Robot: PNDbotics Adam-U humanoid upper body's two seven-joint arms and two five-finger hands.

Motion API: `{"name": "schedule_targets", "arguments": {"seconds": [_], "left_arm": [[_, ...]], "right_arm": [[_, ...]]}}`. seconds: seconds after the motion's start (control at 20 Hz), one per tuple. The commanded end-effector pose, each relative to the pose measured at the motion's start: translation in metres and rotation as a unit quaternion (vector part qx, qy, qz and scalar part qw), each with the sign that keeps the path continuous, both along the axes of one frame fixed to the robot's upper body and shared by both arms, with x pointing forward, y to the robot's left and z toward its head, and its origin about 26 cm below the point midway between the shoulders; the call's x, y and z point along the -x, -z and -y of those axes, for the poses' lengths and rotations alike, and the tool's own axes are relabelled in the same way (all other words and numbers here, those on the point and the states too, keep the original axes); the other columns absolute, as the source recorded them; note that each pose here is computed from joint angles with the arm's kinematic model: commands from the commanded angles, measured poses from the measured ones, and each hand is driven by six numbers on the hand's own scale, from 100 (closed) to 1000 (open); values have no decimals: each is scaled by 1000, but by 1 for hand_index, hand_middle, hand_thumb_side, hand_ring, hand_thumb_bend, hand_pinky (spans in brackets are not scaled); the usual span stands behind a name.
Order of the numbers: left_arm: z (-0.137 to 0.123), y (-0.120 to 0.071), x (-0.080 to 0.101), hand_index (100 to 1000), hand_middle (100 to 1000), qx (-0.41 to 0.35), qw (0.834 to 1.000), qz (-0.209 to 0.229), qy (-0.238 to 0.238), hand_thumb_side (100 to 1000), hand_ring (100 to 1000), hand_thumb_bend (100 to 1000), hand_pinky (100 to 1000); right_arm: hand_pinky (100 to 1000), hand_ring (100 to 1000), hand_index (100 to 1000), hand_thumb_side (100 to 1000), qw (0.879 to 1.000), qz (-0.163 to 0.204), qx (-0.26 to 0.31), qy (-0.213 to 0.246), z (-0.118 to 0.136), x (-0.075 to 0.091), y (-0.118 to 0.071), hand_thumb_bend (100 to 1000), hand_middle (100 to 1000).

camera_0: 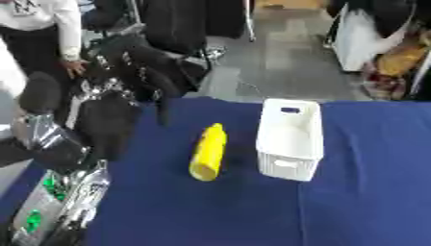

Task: Pick up objects on the table and place them in the box.

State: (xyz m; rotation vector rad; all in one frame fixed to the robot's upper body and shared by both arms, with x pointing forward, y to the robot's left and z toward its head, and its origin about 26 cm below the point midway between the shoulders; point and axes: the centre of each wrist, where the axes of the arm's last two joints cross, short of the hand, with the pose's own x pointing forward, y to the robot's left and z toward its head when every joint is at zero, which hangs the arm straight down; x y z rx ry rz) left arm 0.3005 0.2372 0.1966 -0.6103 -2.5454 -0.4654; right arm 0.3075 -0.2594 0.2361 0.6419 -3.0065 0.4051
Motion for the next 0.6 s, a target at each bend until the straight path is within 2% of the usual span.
{"name": "schedule_targets", "arguments": {"seconds": [0.05, 0.45, 0.6], "left_arm": [[-3, -9, 2, 917, 743, -3, 1000, 14, -3, 1000, 561, 353, 308], [-3, -8, 2, 920, 746, -8, 1000, 13, -4, 1000, 559, 352, 302], [-7, -8, 2, 948, 768, -27, 999, 14, -20, 1000, 555, 350, 273]], "right_arm": [[208, 279, 451, 1000, 1000, 17, 3, 1, 1, 2, -10, 100, 328], [208, 279, 451, 1000, 1000, 17, 3, 0, 0, 2, -10, 100, 327], [209, 278, 450, 1000, 1000, 16, 1, 0, 0, 2, -10, 100, 327]]}}
